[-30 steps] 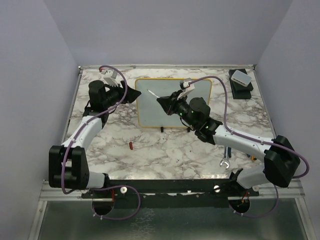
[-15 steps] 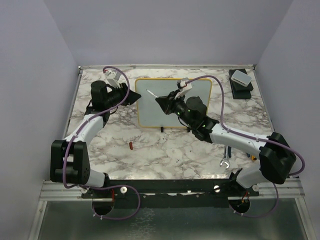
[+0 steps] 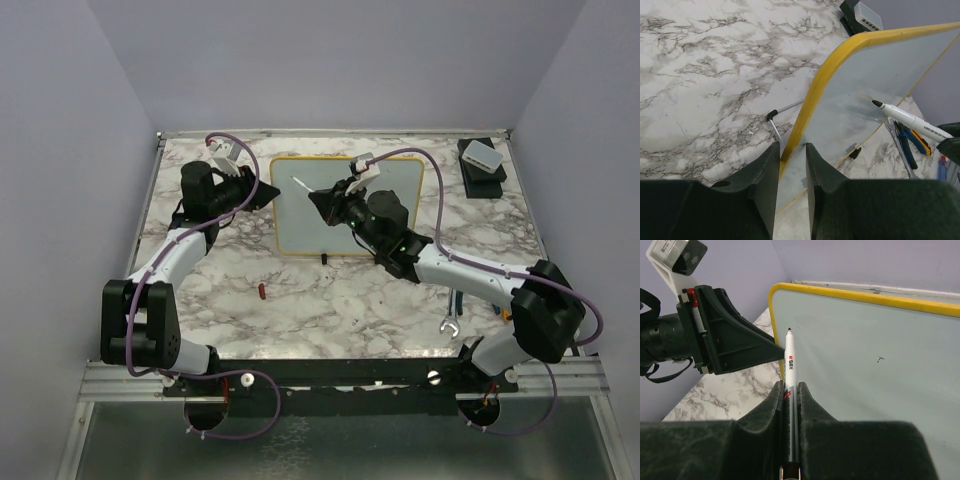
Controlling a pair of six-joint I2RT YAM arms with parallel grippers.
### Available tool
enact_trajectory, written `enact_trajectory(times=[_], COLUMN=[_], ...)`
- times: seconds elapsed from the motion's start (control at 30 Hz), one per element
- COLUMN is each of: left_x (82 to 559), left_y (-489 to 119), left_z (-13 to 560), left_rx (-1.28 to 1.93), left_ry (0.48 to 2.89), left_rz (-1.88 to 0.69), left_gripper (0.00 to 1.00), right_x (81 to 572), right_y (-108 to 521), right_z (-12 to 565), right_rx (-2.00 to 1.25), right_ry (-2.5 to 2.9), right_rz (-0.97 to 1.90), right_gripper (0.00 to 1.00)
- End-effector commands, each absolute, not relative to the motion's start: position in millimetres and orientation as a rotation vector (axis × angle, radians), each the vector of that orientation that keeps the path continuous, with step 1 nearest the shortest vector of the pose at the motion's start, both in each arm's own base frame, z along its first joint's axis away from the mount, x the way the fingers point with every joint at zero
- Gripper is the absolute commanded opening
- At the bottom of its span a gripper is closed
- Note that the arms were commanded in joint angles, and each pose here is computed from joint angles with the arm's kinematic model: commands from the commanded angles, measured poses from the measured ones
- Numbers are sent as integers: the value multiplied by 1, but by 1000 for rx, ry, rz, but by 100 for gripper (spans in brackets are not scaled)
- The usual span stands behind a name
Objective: Write a sentence on the whiteboard
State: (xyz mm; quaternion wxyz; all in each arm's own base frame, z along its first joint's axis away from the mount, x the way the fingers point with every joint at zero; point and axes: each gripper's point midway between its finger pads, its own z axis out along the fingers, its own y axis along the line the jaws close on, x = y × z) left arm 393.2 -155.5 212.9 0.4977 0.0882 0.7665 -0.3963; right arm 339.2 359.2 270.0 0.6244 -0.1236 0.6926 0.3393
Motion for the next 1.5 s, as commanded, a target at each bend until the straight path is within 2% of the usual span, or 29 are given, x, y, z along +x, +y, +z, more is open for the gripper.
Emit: enact_trajectory(times=[0.0,0.73,1.2,1.47], left_x=[391,390,390,390], left_y=[-157,-157,-157,-157], left_z=[210,210,211,212], left_rx=[261,269,272,271], left_ry=[1842,1841,1836,1833], left_rz=[-970,-968,-964,-960], left_gripper=[28,24,23,23], right_x=[347,363,358,358], right_y=[364,368,378,360], right_z=[280,274,249,245], right_rx=[-262,-245,-288,-229], right_ry=[1553,1549,1610,1621], right_rz=[761,707,717,654], right_gripper=[1,1,1,1])
